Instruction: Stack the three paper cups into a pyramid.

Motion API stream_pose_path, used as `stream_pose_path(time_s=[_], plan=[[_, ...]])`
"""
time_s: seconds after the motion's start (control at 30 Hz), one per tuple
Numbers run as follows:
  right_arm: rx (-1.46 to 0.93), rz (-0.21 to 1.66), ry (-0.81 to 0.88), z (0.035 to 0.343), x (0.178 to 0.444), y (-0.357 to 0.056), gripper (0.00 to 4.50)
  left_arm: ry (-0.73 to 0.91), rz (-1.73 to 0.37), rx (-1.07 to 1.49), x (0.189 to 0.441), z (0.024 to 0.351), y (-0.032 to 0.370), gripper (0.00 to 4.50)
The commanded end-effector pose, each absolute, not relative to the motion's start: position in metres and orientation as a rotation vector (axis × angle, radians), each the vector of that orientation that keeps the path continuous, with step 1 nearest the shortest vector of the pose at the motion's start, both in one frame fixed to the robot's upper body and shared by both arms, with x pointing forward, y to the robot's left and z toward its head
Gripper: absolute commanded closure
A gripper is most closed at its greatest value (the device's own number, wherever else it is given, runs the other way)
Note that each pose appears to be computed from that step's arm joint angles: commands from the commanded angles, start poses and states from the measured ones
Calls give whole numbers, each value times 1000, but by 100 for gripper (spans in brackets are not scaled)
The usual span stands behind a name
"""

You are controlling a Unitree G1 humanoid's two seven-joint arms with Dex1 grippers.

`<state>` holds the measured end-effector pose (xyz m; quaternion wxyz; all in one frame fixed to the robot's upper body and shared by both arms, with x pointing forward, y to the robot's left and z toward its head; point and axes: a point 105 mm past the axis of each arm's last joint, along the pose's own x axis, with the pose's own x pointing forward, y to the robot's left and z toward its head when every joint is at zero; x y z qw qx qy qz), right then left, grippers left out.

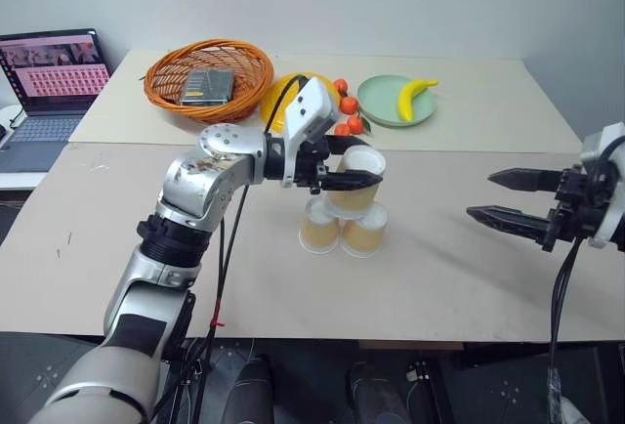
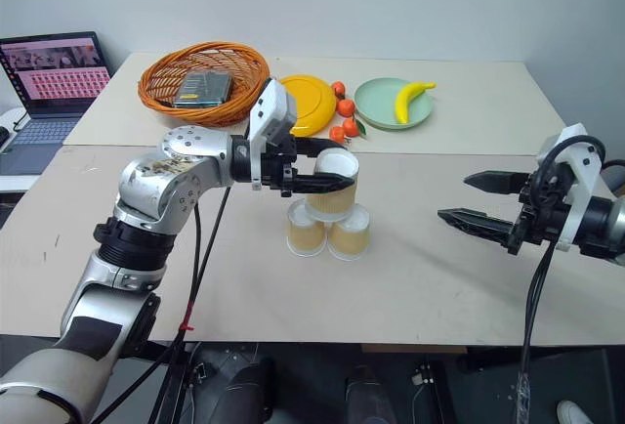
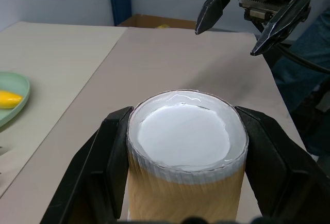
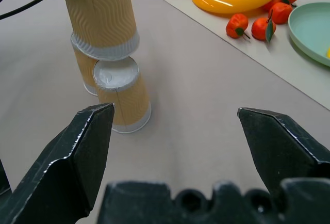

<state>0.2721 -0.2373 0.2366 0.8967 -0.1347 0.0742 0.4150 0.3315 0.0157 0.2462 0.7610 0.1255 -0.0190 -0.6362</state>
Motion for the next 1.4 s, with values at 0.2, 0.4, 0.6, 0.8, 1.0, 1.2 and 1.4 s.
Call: stream_pose_path(time_s=[0.2,0.4,0.6,0.8,1.0,1.2,1.4], plan=[[-325,859,86,256,269,-234,0,-115,-1375,278,328,257,13,190],[-330,853,85,258,269,-236,0,-119,-1374,270,328,257,12,190],[-332,847,85,258,269,-237,0,-122,-1367,269,330,259,13,190],[-331,846,88,257,270,-239,0,-103,-1368,265,329,253,15,190],[-329,846,93,254,271,-240,0,-102,-1361,255,328,253,16,190],[-332,848,92,255,272,-239,0,-104,-1361,238,325,253,13,190],[-335,848,91,255,273,-239,0,-109,-1364,218,323,255,11,7]])
